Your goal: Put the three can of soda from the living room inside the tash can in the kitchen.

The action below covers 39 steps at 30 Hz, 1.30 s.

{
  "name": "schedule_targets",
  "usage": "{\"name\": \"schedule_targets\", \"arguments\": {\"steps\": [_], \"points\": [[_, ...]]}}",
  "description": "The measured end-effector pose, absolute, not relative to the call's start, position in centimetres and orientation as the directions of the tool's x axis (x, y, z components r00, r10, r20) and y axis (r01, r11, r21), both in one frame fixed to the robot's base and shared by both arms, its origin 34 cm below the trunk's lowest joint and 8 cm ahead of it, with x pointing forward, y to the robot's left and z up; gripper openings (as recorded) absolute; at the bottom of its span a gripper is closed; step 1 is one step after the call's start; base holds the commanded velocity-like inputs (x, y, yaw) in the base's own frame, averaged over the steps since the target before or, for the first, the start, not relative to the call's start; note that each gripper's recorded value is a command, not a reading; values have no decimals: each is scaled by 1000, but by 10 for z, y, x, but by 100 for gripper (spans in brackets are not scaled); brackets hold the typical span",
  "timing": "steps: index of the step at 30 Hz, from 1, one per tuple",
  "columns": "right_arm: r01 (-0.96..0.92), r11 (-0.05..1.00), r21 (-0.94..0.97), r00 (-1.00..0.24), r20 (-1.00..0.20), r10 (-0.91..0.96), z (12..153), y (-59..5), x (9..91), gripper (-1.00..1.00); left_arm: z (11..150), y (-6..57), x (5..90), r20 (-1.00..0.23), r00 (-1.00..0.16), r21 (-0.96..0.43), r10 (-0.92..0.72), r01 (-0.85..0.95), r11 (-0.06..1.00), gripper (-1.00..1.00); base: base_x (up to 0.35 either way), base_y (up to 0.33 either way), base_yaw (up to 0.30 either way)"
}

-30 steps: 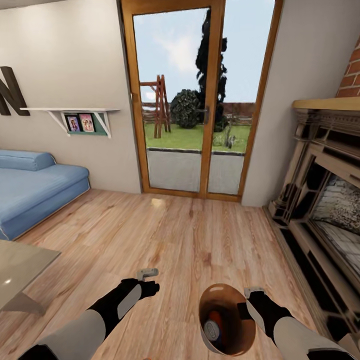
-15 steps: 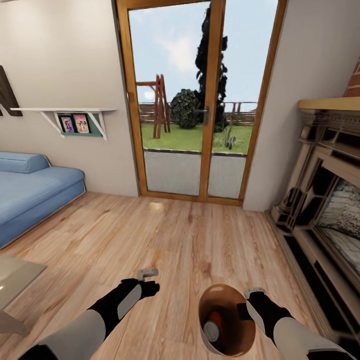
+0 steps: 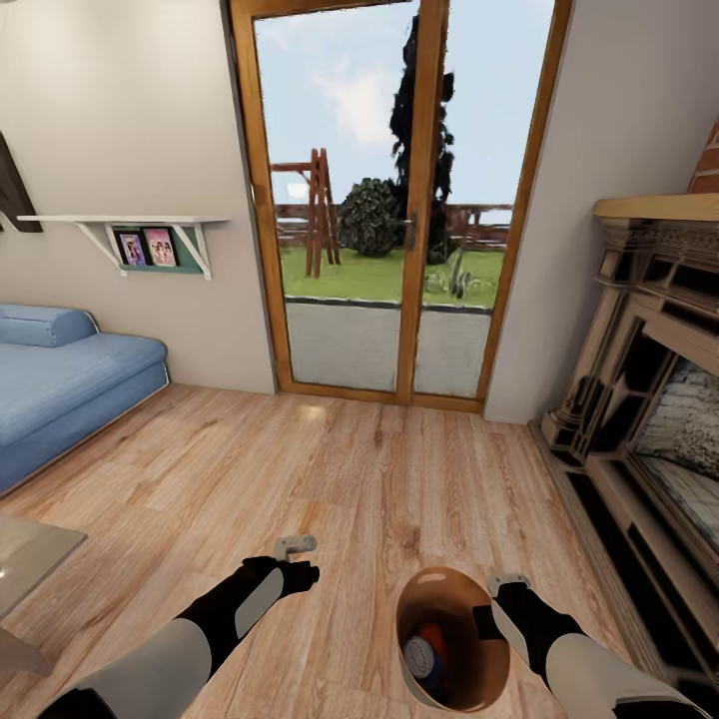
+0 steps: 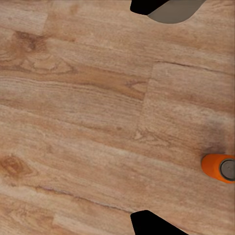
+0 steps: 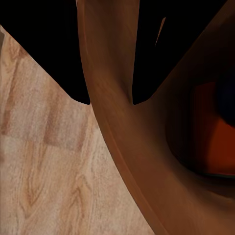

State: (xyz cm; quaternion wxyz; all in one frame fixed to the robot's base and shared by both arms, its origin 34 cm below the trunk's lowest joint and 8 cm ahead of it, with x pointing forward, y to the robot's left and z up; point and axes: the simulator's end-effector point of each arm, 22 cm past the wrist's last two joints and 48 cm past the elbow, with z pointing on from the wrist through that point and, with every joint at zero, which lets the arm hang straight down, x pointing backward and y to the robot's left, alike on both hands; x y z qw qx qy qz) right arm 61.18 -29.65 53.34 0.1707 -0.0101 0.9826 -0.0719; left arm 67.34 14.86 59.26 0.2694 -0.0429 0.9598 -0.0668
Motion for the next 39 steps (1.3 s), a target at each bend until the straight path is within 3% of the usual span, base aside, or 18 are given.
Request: {"name": "schedule_targets", "arguments": {"steps": [39], "points": [[12,988,-155,-945,-325,-39,582,-301,649,-100,591,149,671,-497,-859,-150,-122,-54,987,100,-2,0,0]]}}
